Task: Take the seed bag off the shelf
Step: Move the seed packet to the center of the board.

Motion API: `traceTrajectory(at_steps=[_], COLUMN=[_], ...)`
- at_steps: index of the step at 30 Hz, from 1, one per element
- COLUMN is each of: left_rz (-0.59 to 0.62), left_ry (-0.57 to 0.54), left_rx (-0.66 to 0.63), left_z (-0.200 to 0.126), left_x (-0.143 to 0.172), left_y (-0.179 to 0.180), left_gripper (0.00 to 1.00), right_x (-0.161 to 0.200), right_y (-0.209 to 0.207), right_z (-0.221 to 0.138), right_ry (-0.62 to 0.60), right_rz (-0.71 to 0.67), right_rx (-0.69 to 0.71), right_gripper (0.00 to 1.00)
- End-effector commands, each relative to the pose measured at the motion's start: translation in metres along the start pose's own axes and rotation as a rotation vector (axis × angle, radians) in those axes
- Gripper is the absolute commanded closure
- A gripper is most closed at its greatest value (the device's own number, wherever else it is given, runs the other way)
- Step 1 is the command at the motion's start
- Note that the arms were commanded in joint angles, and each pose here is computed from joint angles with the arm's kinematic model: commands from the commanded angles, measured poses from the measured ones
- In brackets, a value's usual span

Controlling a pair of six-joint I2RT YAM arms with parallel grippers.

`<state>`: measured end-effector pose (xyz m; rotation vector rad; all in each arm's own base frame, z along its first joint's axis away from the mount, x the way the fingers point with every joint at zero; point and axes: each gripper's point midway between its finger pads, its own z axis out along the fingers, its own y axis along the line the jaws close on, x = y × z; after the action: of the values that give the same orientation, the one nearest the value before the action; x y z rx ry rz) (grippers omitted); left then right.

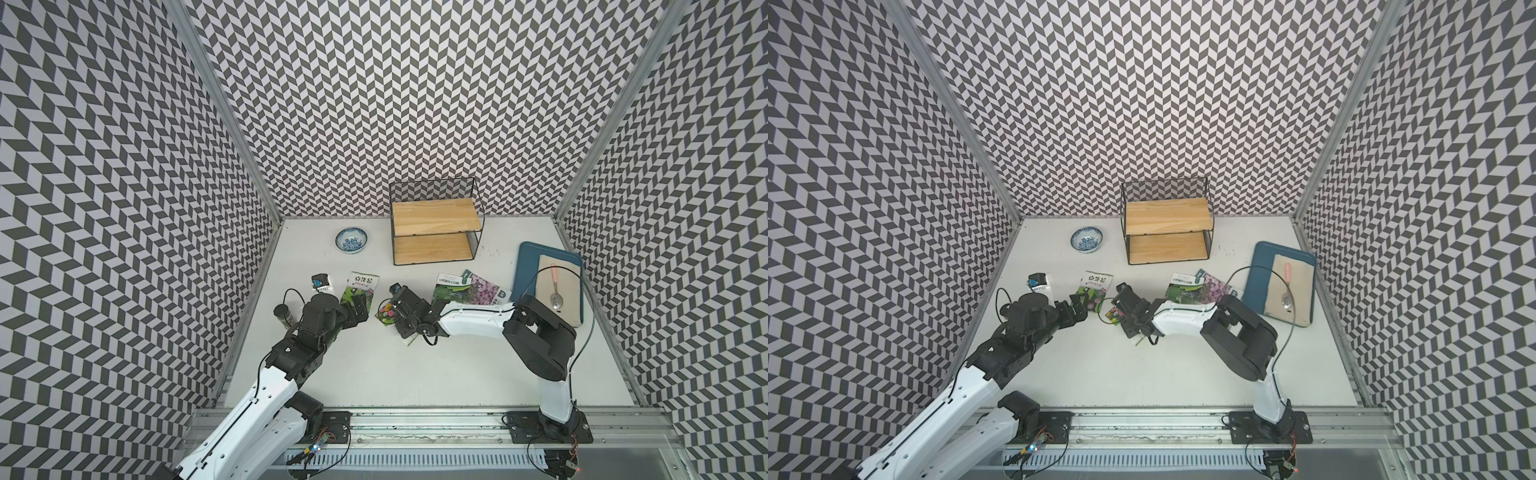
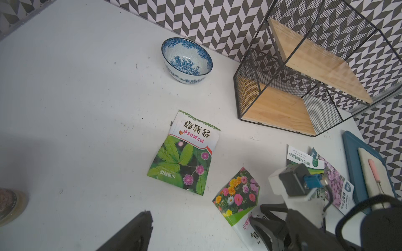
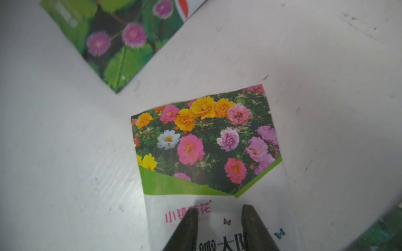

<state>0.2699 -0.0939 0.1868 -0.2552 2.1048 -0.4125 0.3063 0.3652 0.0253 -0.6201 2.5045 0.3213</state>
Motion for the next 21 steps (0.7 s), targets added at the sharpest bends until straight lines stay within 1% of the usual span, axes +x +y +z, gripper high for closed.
traceTrajectory(at_steps=[1, 5, 9, 13, 17, 21], left_rz=[-0.005, -0.004, -0.002, 0.0, 0.002, 0.001], left_ry=[-0.011, -0.007, -0.004, -0.006, -0.008, -0.011], left_rx=[-0.009, -0.01, -0.014, -0.011, -0.02, -0.025], left_z=[0.001, 0.002, 0.003, 0.003, 0.003, 0.002], left_x=[0.002, 0.003, 0.004, 0.003, 0.002, -0.001], left_y=[0.005, 0.006, 0.007, 0.006, 0.008, 0.008], left_gripper=[0.0, 0.0, 0.0, 0.0, 0.0, 0.0], right_x=[0.02, 0.011, 0.01, -0.004, -0.041, -0.079], right_y=[-0.021, -0.033, -0.042, -0.033, -0.018, -0.013], right_z=[0.016, 0.023, 0.032, 0.028, -0.003, -0.052], right_ry=[0.066, 0.054, 0.053, 0.005, -0.101, -0.217], right_rz=[0.234, 0.361, 0.489, 0.531, 0.492, 0.462], right_rx=[-0.026, 0.015, 0.005, -0.052, -0.107, -0.146], right_gripper=[0.63, 0.62, 0.6, 0.52, 0.46, 0.39])
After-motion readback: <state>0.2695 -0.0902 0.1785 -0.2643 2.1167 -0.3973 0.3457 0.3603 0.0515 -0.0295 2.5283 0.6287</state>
